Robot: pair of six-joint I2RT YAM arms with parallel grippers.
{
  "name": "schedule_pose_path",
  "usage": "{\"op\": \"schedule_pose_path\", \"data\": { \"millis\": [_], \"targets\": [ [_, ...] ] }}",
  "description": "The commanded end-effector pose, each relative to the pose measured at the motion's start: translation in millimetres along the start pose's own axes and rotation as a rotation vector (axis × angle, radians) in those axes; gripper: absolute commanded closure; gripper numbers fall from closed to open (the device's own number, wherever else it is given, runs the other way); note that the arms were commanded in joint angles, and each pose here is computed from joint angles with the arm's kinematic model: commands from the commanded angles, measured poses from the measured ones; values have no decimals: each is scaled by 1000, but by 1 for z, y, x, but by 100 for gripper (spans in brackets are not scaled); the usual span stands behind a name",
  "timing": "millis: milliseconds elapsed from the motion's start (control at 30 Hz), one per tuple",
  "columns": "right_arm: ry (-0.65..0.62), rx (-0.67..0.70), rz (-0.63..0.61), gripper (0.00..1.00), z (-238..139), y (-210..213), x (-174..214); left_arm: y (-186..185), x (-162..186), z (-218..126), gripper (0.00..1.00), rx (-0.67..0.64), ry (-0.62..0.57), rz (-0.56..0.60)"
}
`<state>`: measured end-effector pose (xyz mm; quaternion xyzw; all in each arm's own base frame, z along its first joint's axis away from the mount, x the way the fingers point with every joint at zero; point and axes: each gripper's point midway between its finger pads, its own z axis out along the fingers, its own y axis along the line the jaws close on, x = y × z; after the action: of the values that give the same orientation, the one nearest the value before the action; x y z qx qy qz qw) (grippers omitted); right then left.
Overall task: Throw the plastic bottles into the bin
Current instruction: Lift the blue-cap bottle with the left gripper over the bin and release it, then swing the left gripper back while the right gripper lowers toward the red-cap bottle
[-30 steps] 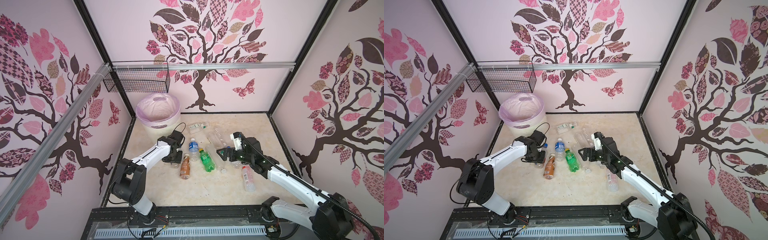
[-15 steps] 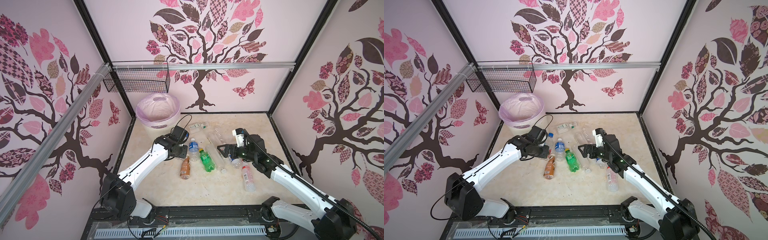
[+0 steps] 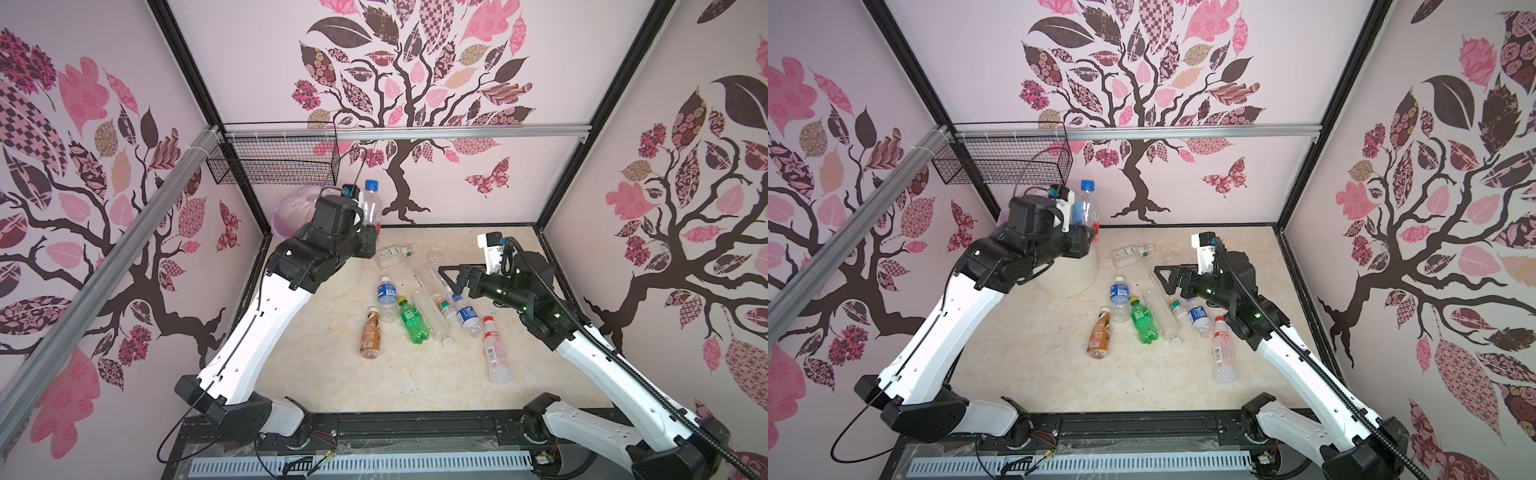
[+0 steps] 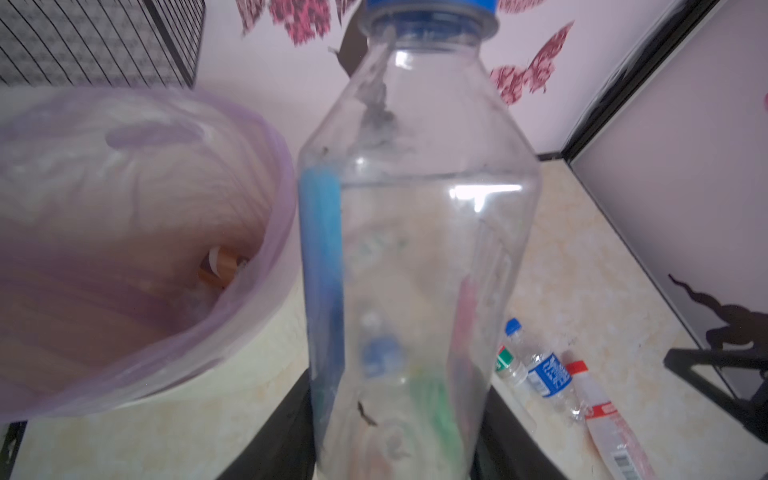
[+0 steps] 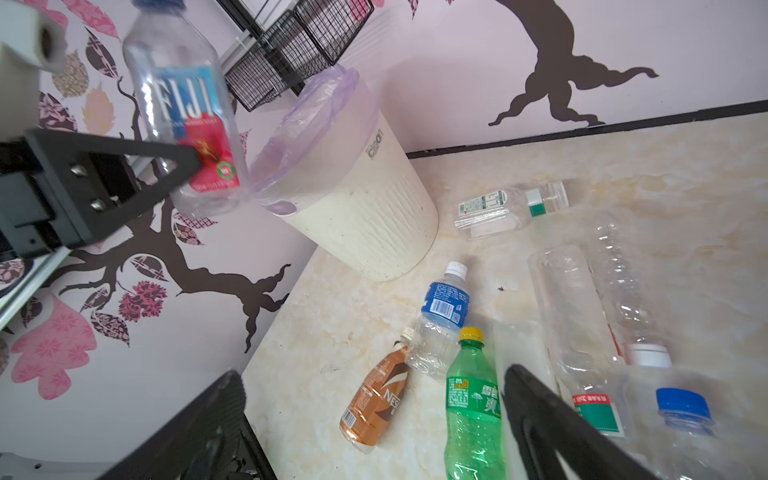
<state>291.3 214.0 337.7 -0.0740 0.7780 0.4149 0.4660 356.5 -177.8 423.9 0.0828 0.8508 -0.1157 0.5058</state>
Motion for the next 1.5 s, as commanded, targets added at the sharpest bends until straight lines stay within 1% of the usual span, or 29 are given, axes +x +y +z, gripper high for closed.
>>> {"op": "schedule_pose_path", "data": {
  "millis": [0,100,167,233,333,433,500,567,600,667,733,767,800,833,900,967,1067,1133,1200,1367,1467],
  "targets": [
    [-54,-50,-14,0,-12,26,-29,5,-45,-20,45,-39,-103,32],
    [-90,-66,-34,1,-16,38,-48,10,-80,-39,45,-45,-197,17],
    [-112,-73,-43,0,-18,44,-58,17,-101,-55,45,-43,-263,-13],
    [-125,-83,-48,0,-18,49,-65,25,-124,-77,45,-36,-353,-54],
    [-120,-99,-39,1,-16,52,-66,39,-149,-108,45,-57,-478,-78],
    [-110,-95,-32,0,-12,47,-60,56,-160,-123,44,-88,-534,-97],
    [-103,-85,-32,1,-10,42,-55,71,-157,-116,43,-109,-515,-115],
    [-99,-78,-29,0,-8,38,-51,91,-147,-99,43,-115,-468,-171],
    [-93,-73,-27,1,-6,35,-49,103,-138,-81,43,-112,-430,-201],
    [-83,-74,-22,1,-2,33,-46,130,-112,-45,42,-155,-351,-254],
    [-73,-81,-14,0,0,33,-44,155,-75,-5,41,-191,-217,-321],
    [-72,-84,-13,1,0,34,-44,160,-62,8,36,-191,-169,-322],
    [-70,-85,-14,0,0,34,-43,164,-50,20,23,-197,-122,-322],
    [-72,-84,-18,1,0,34,-43,166,-45,23,16,-207,-93,-324],
    [-71,-72,-24,1,-1,31,-42,161,-47,20,12,-187,-84,-320],
    [-70,-71,-21,0,0,30,-41,154,-57,8,2,-154,-133,-325],
    [-65,-79,-7,0,2,29,-37,149,-65,-6,2,-145,-174,-328],
    [-62,-76,-2,1,2,27,-35,146,-64,-9,2,-147,-164,-317],
    [-60,-69,1,0,3,24,-33,134,-62,-10,2,-148,-153,-283],
    [-56,-29,0,0,3,15,-28,86,-53,-5,2,-126,-115,-152],
    [-58,44,-15,1,1,1,-25,55,-41,2,2,-108,-74,-79]
  ]
}}
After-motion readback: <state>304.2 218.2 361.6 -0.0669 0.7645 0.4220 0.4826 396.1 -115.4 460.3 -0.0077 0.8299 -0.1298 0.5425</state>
